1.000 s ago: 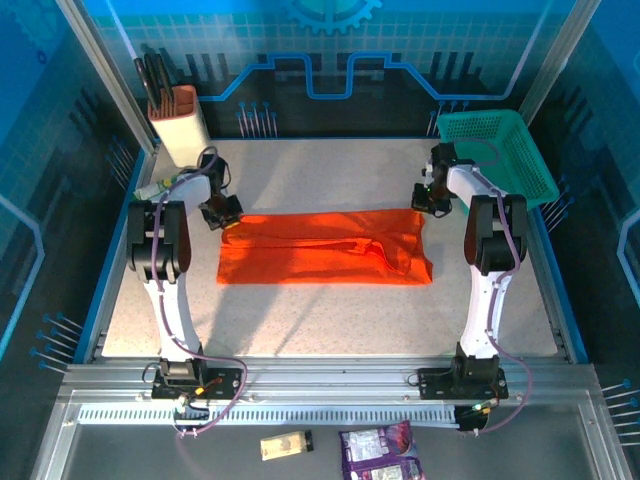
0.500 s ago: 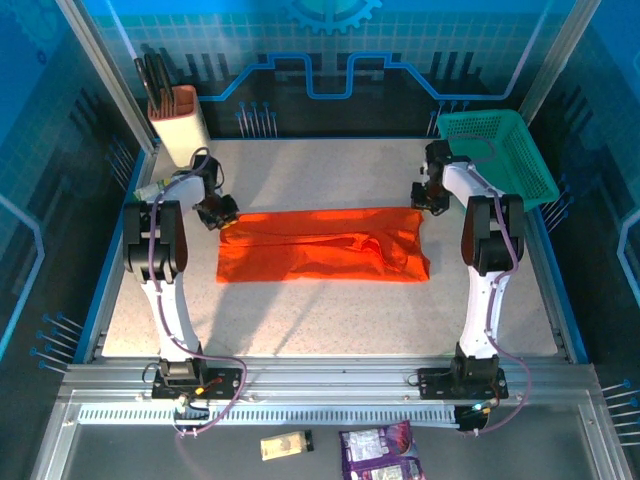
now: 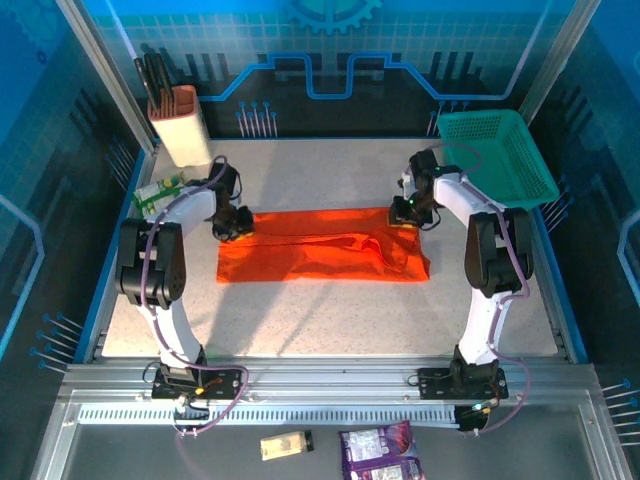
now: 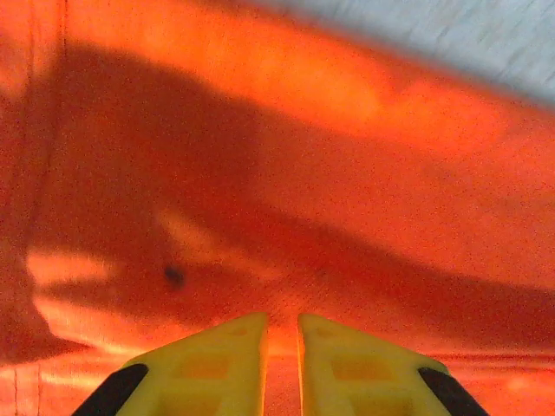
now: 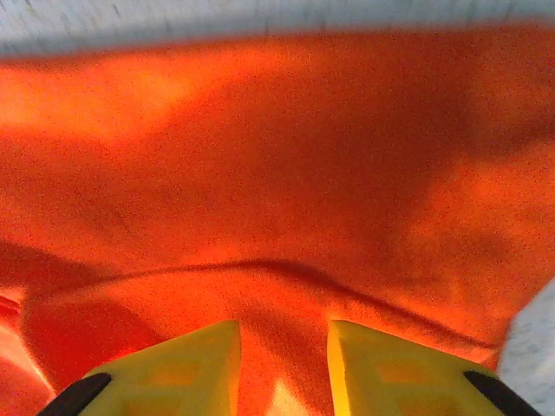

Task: Fold the inside-out t-shirt

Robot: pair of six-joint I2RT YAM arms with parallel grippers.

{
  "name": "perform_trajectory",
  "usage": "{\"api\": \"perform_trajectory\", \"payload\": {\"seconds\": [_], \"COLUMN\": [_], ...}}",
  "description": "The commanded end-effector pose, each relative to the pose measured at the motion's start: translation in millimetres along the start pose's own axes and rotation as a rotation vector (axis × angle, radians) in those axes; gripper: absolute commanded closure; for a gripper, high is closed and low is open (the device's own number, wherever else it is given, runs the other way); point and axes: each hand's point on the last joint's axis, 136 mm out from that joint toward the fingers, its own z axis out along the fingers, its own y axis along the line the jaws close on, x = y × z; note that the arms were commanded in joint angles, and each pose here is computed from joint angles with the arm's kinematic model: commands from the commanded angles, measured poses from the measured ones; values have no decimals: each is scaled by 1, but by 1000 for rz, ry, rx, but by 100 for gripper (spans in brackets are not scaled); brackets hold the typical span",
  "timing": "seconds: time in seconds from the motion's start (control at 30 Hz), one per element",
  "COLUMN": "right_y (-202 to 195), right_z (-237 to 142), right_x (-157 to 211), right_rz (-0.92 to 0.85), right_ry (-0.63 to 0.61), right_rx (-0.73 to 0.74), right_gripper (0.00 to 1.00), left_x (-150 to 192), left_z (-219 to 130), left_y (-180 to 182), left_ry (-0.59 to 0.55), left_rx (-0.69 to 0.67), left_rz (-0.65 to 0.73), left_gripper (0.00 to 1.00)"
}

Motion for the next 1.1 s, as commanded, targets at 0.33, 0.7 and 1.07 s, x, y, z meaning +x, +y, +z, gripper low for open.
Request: {"api": "perform_trajectory", "payload": {"seconds": [0.33,0.7,1.07], "right_y": [-59,-12,85], "right_z": [33,-27,-17], "right_x": [14,17,41], "right_rz": [186,52,-405], "right_ry": [87,-9,69], "right_rx": [69,76,172], "right_gripper": [64,64,59], "left_x": [21,11,35], "left_z": [30,-12,-31], "left_y": [62,4,-78], "left_ry": [94,0,8], "left_rx": [-104,64,284], "left_rz": [-111,-24,33], "left_gripper": [83,81,80]}}
